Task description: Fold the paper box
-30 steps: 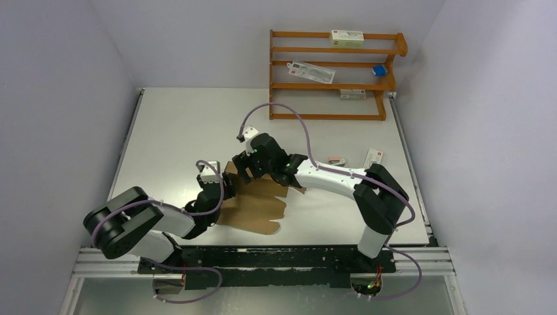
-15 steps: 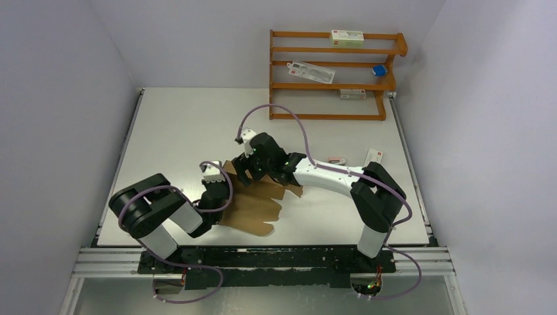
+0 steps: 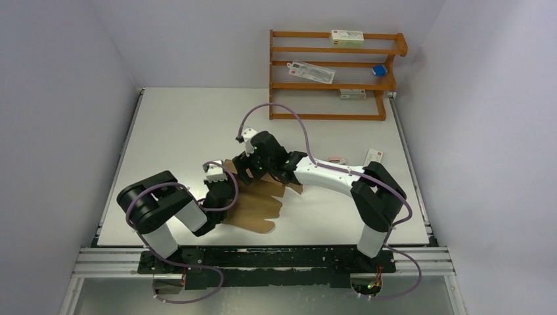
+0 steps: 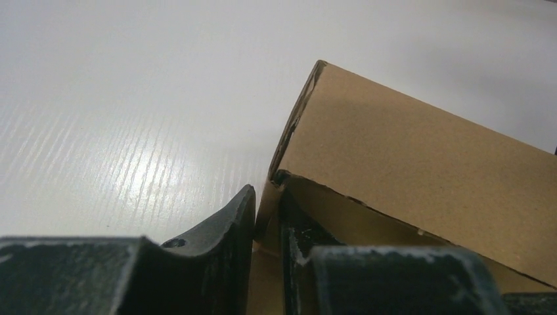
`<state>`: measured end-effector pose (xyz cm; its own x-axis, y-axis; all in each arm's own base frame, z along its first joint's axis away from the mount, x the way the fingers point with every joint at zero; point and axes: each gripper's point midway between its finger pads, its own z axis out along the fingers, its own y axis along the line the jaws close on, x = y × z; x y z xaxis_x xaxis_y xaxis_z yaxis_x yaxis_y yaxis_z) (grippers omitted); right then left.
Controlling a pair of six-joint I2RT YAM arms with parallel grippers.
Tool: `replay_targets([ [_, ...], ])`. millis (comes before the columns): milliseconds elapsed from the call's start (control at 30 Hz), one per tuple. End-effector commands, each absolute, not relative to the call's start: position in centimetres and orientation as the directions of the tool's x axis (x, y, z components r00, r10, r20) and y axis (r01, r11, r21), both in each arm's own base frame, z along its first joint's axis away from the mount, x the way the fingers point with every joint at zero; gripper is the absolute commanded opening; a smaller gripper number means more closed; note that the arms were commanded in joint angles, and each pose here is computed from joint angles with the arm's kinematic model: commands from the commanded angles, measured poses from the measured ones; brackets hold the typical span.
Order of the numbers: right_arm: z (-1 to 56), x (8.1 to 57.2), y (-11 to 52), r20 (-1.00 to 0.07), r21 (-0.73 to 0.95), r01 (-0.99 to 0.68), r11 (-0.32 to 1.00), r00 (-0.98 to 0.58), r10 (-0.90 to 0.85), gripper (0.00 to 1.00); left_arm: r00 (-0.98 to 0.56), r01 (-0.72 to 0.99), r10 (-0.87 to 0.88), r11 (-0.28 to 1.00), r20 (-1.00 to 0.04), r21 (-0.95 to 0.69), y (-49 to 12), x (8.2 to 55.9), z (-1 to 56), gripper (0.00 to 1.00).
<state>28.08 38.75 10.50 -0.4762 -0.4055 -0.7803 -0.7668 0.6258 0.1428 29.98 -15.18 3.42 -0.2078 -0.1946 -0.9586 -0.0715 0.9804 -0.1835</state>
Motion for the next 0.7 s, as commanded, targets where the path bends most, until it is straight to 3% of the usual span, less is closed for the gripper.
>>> replay_targets([
  [0,11.0,28.1,39.0,-0.780,0.150,-0.768,0.623,-0.479,-0.403,0.78,-0.154,-0.069,-0.248,0.968,-0.956,-0.240,-15.5,30.2,4.8,0.26],
  [333,15.0,30.0,36.8,-0.844,0.128,-0.671,0.730,-0.460,-0.275,0.85,-0.243,-0.051,-0.288,0.957,-0.926,-0.285,-15.4,28.4,5.2,0.49],
  [667,17.9,28.8,32.3,-0.860,0.162,-0.543,0.824,-0.487,-0.152,0.86,-0.375,0.010,-0.359,0.920,-0.855,-0.391,-15.6,24.9,7.6,0.60],
])
